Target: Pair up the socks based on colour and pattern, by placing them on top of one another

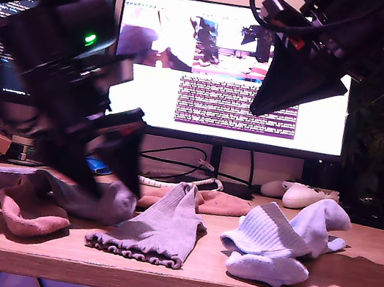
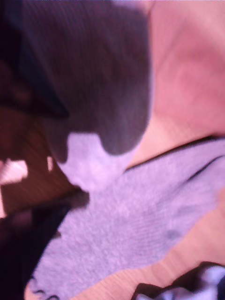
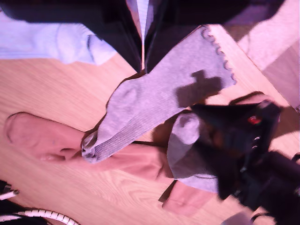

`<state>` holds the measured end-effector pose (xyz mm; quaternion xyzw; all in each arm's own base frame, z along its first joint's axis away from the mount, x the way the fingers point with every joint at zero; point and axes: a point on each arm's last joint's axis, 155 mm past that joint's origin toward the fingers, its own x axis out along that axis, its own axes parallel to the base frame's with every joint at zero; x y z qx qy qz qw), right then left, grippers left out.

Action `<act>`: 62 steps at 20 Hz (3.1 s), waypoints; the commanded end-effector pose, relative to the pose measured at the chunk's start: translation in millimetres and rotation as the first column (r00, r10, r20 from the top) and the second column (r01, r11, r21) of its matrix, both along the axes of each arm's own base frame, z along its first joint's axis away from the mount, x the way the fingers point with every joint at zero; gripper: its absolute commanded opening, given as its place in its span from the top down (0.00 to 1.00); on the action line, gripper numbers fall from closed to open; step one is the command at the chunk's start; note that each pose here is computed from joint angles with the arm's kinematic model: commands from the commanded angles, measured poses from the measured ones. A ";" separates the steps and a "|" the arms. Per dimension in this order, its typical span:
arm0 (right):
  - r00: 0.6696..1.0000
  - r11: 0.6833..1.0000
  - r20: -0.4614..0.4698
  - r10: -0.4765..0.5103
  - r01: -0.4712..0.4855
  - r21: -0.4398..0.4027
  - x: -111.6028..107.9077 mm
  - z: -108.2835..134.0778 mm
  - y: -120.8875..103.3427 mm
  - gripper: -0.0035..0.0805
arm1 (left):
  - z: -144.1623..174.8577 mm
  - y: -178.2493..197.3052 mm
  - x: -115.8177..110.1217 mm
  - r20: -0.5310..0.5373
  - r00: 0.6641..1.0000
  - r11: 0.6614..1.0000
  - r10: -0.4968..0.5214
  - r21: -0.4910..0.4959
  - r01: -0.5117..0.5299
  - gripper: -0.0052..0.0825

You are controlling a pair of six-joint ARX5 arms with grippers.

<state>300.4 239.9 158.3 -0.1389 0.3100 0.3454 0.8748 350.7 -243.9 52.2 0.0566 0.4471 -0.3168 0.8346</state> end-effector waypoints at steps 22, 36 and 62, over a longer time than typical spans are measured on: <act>0.992 0.988 -0.004 0.123 -0.122 0.096 -15.4 10.6 23.0 0.71 | 172.7 -39.6 -22.4 0.006 0.993 0.964 -0.115 -0.239 0.113 0.97; 0.908 0.942 0.387 0.157 -0.255 0.216 2.1 95.9 72.9 0.49 | 203.7 -60.6 -21.8 -0.058 0.995 0.902 -0.080 -0.429 0.047 0.97; 0.960 0.967 0.264 0.089 -0.147 0.207 24.5 64.5 45.7 0.97 | 211.0 -11.2 -32.7 0.075 0.986 0.952 -0.151 -0.256 0.166 0.96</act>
